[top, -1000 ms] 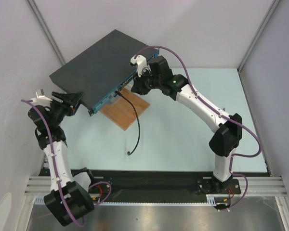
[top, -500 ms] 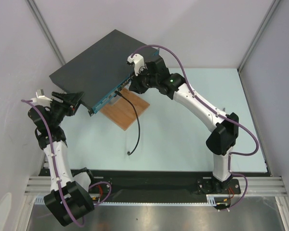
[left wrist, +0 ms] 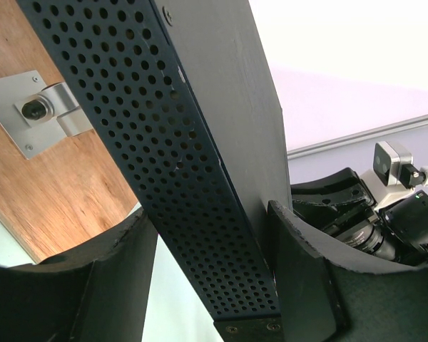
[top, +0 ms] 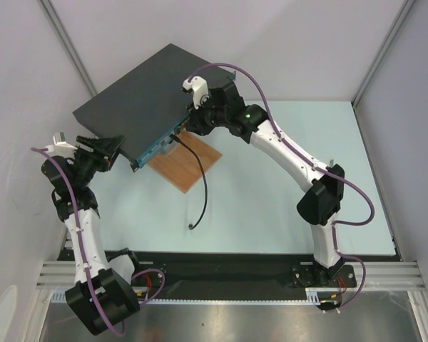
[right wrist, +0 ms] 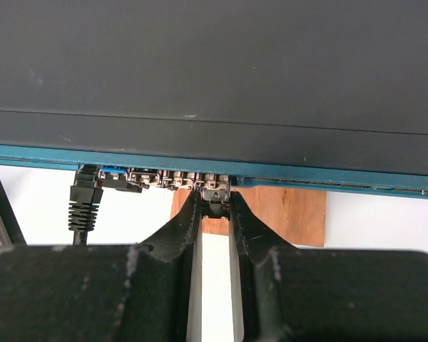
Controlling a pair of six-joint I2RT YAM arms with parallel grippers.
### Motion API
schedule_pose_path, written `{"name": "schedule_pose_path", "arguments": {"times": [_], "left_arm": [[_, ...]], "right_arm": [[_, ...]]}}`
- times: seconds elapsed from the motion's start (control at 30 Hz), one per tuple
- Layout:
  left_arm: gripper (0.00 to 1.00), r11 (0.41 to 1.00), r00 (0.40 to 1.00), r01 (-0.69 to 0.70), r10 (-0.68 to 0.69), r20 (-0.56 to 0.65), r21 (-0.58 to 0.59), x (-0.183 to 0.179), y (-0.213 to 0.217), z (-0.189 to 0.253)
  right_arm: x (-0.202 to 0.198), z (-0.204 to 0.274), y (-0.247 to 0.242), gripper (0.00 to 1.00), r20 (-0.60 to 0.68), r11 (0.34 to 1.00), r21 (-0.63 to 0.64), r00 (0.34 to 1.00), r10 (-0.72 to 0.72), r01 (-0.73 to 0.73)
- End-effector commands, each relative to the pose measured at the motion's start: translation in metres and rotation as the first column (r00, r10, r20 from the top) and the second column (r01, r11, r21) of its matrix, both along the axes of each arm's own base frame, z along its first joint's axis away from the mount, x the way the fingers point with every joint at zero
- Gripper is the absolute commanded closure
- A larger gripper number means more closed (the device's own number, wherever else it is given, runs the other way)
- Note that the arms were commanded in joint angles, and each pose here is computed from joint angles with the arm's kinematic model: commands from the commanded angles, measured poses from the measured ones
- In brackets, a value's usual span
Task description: Insert the plug into the switch port
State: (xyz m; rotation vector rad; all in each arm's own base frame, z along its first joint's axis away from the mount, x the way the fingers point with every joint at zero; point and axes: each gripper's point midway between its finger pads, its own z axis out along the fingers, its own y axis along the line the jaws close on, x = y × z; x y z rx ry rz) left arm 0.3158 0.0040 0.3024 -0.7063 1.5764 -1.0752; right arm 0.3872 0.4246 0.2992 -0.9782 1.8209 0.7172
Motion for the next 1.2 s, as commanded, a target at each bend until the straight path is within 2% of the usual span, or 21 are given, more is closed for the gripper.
{"name": "schedule_pose_path", "arguments": {"times": [0.0, 0.13, 0.3, 0.43, 0.5, 0.57, 0.67, 1.17], "left_arm": [[1.00, 0.996, 0.995, 0.007, -0.016, 0.094, 0.091, -0.006, -0.002, 0.023], [1.00, 0.995, 0.995, 0.004, -0.013, 0.096, 0.095, -0.006, -0.002, 0.024], [1.00, 0.995, 0.995, 0.010, -0.019, 0.097, 0.096, -0.005, -0.003, 0.024], [1.00, 0.996, 0.995, 0.006, -0.016, 0.099, 0.094, -0.005, -0.003, 0.025], [1.00, 0.995, 0.995, 0.006, -0.016, 0.101, 0.096, -0.005, -0.002, 0.025], [1.00, 0.995, 0.995, 0.008, -0.018, 0.100, 0.097, -0.005, -0.003, 0.025], [1.00, 0.995, 0.995, 0.006, -0.016, 0.099, 0.098, -0.005, -0.002, 0.024], [1.00, 0.995, 0.995, 0.006, -0.016, 0.103, 0.101, -0.003, -0.001, 0.027]], "right_arm": [[-0.001, 0.065, 0.021, 0.83, 0.160, 0.986, 0.148, 0.986, 0.050, -0.074], [0.000, 0.050, 0.002, 0.73, 0.112, 0.991, 0.124, 0.993, 0.044, -0.058], [-0.008, 0.038, -0.027, 0.53, 0.069, 0.993, 0.093, 0.995, 0.066, -0.073], [-0.015, 0.025, -0.042, 0.48, 0.038, 0.995, 0.052, 0.996, 0.083, -0.085], [-0.016, 0.022, -0.045, 0.50, 0.029, 0.995, 0.044, 0.996, 0.085, -0.086], [-0.014, 0.021, -0.046, 0.58, 0.024, 0.996, 0.047, 0.997, 0.079, -0.080], [-0.012, 0.028, -0.039, 0.65, 0.029, 0.995, 0.065, 0.997, 0.076, -0.078], [-0.001, 0.024, -0.013, 0.69, 0.021, 0.993, 0.086, 0.996, 0.085, -0.086]]}}
